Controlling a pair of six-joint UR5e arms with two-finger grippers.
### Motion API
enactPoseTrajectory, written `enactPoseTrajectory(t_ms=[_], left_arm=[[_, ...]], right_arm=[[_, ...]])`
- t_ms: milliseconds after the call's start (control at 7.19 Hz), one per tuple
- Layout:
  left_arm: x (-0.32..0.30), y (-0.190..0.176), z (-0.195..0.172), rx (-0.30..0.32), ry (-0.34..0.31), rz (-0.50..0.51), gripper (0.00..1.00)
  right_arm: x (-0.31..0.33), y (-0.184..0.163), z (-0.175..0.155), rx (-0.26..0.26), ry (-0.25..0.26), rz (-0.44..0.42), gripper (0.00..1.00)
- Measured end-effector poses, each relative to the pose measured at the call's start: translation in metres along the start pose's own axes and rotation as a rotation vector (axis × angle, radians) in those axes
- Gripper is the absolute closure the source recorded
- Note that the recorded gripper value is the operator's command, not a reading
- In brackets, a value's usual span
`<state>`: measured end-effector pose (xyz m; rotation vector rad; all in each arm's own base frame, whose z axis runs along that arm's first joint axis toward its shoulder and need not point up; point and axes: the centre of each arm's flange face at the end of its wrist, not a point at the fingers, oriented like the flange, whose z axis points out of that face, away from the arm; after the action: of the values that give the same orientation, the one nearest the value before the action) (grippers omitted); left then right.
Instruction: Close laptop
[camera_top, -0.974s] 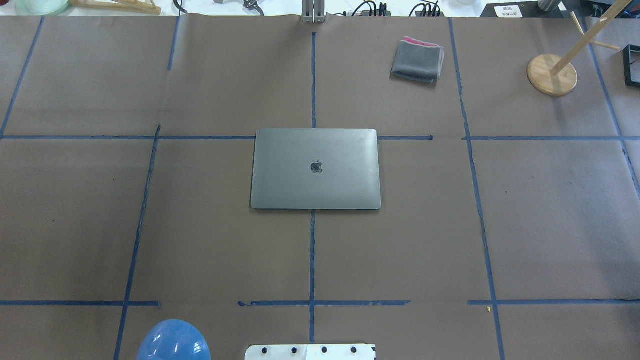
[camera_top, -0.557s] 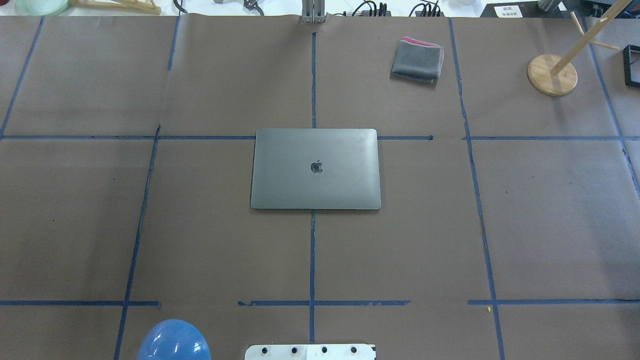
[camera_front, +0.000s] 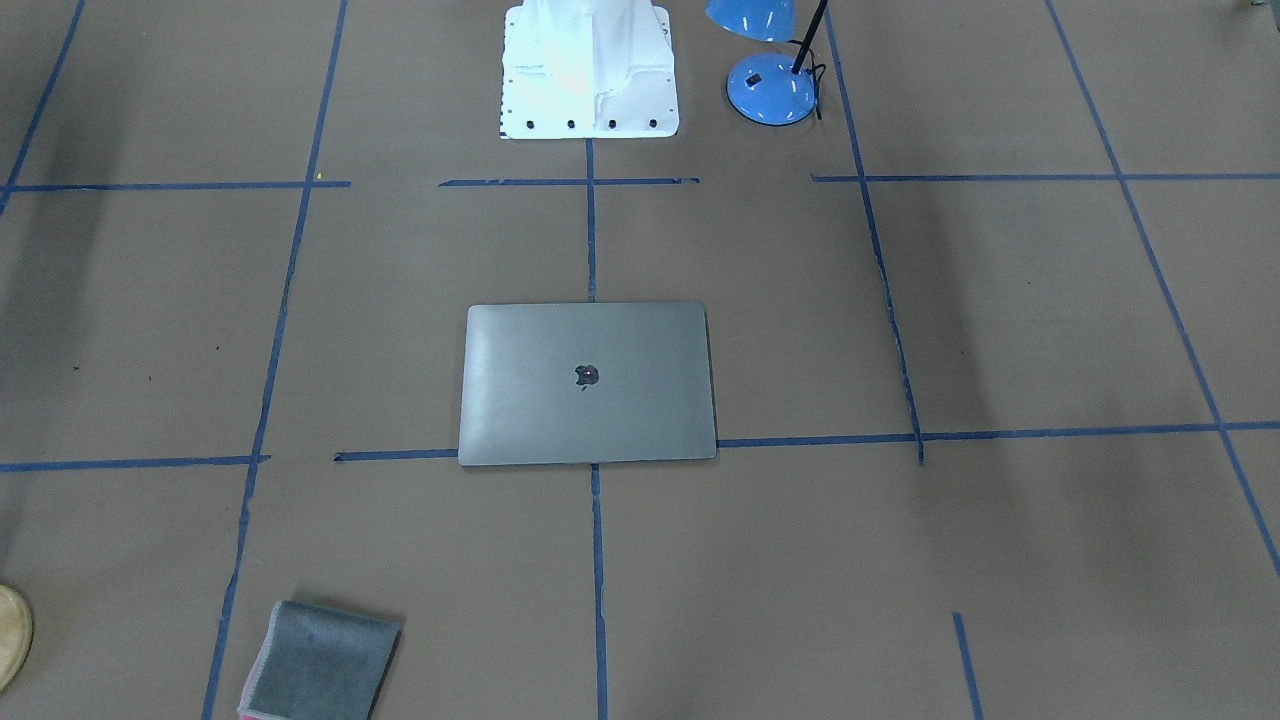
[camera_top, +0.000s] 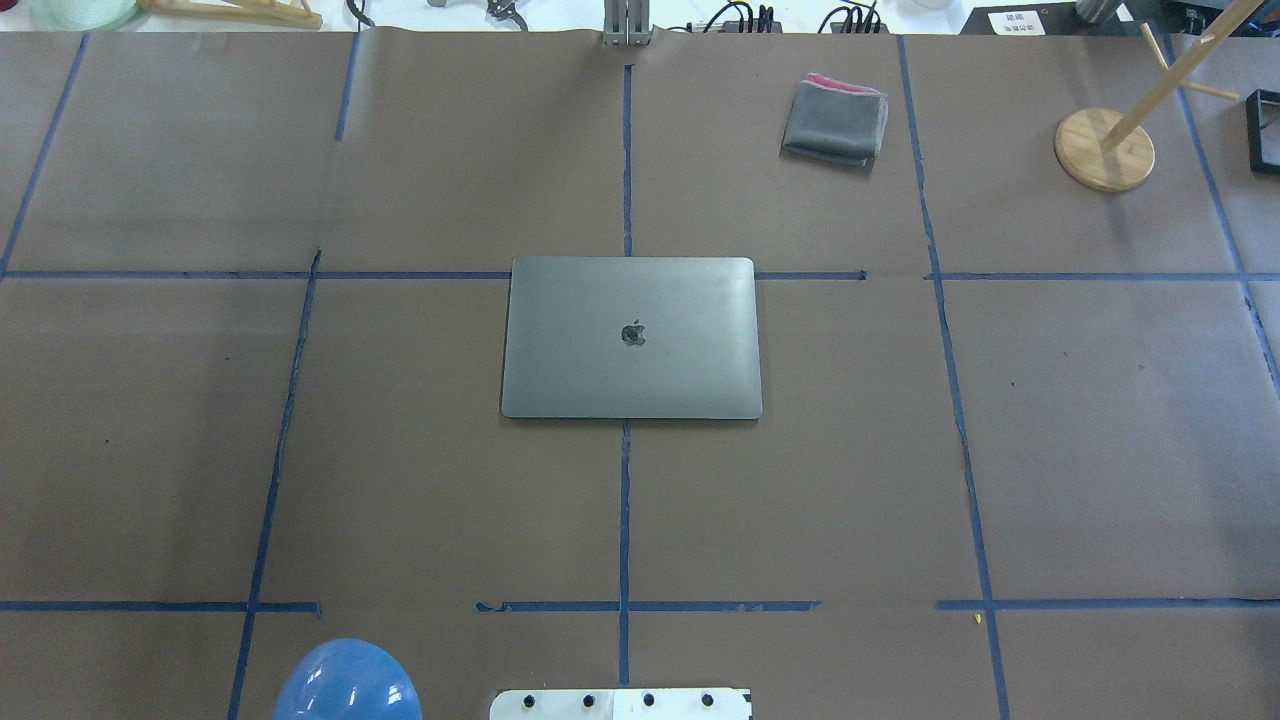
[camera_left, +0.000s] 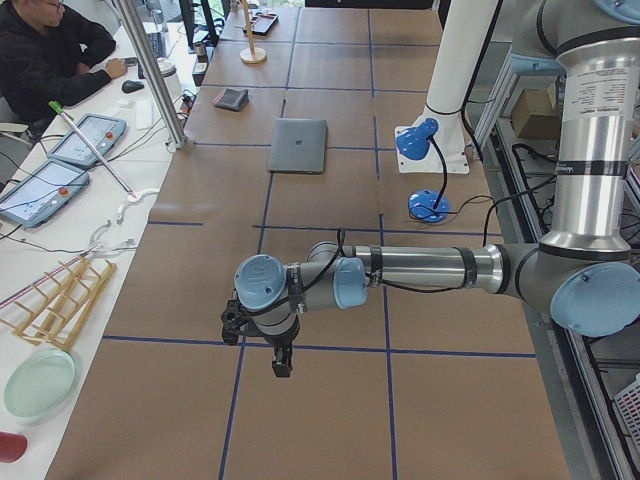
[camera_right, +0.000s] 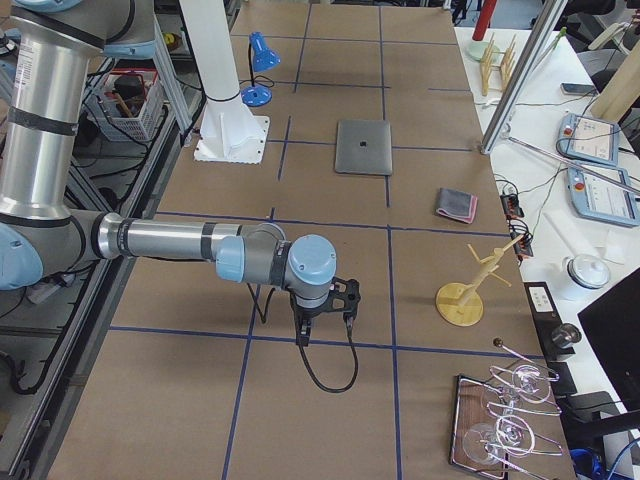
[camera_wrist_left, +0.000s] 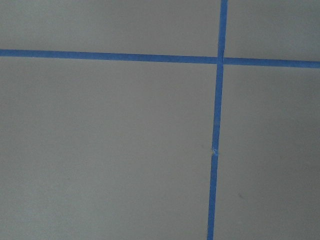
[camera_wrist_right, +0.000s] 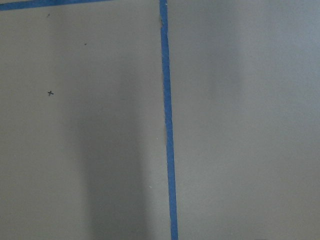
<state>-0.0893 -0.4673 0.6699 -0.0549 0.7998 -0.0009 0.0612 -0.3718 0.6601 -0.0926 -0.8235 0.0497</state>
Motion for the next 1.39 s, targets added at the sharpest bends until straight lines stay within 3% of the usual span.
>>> enactPoseTrajectory(t_ms=[417,1391], left_arm=[[0.000,0.000,0.000,0.002,-0.001,0.005,0.00],[0.001,0.000,-0.001,0.004,-0.005,0.009,0.00]], right_arm=[[0.021,-0.002,-0.004,0.016,-0.007,0.039,0.00],[0.022,-0.001,-0.006,0.022,-0.008,0.043,0.00]])
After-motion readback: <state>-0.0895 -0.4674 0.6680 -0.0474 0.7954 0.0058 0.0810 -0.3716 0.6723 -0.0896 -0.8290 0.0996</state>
